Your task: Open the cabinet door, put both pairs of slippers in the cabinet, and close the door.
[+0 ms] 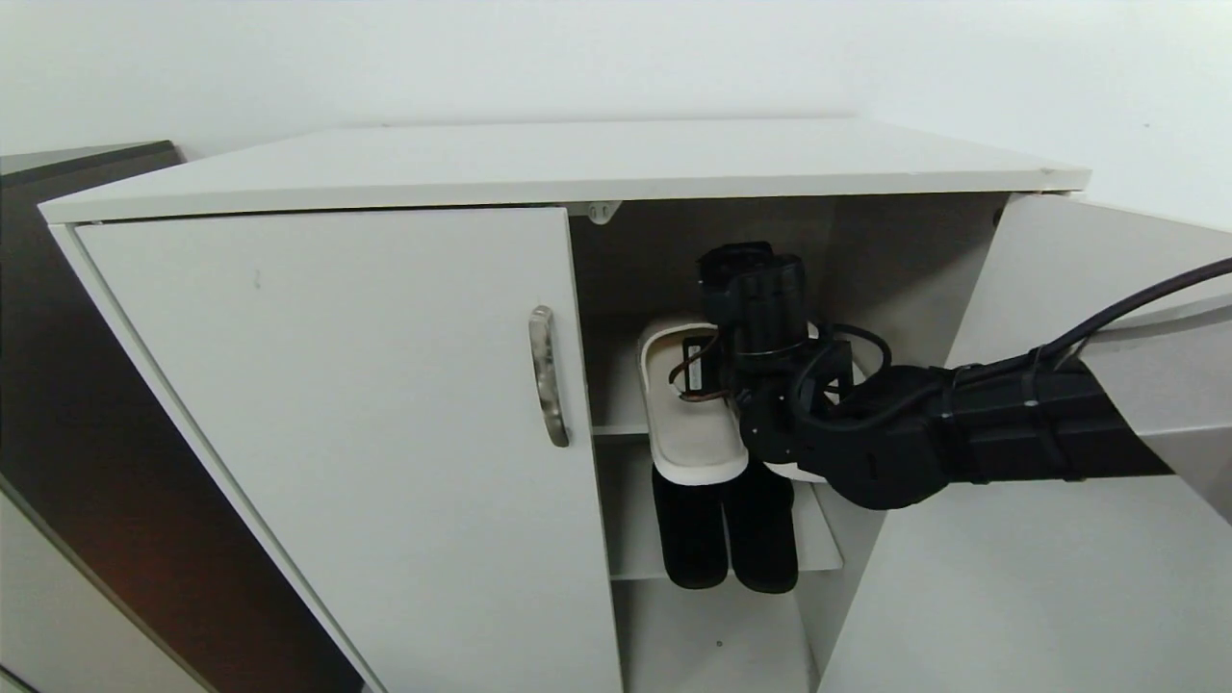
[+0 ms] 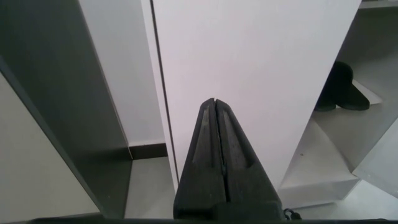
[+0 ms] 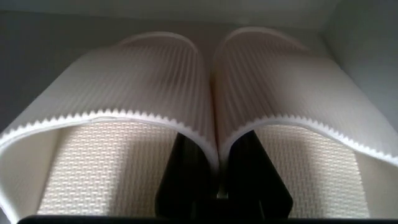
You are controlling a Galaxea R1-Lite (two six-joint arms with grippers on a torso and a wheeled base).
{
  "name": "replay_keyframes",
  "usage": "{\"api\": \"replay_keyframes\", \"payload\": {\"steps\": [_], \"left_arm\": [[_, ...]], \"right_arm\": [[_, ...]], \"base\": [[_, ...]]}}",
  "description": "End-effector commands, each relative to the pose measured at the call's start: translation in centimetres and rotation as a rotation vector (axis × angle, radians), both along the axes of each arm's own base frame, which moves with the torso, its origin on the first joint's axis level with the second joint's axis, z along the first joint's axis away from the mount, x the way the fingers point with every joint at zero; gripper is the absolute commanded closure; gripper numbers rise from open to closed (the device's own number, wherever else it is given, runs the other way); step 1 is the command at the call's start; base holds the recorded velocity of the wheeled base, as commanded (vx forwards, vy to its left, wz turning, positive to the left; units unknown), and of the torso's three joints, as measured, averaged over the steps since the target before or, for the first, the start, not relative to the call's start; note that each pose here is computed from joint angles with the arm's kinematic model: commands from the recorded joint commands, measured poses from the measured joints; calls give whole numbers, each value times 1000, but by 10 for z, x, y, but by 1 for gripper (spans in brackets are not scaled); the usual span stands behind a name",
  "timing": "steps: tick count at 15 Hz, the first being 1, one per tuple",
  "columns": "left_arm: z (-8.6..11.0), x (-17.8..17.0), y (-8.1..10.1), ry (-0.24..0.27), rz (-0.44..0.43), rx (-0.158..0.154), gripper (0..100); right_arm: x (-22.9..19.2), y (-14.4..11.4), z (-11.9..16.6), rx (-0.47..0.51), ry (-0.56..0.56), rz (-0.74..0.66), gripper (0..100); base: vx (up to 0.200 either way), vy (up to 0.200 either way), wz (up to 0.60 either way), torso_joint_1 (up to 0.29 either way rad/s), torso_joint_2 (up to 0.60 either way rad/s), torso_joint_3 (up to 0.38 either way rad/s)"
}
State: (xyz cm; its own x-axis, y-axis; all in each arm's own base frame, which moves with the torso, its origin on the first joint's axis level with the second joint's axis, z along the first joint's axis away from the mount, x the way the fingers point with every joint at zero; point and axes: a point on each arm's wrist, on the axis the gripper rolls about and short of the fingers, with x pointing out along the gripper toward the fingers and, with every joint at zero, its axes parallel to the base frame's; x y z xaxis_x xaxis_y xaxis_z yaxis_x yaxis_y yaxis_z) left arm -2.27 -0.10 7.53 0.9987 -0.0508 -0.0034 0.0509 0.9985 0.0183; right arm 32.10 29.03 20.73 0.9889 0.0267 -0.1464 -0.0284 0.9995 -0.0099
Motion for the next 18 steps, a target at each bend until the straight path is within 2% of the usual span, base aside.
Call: {"api": "replay_keyframes", "payload": {"steps": [1,6,18], "left_arm": [[0,0,0,0,0,0,100],[0,0,0,0,0,0,100],[0,0,0,0,0,-2,100]], "right_arm": [[16,6,-4,7,-8,-15,100],[40,5,6,11,-13,-52,100],[48,6,0,-1,9,-62,100]], "base": [[0,0,0,0,0,0],[0,0,0,0,0,0],[0,0,0,0,0,0]]}}
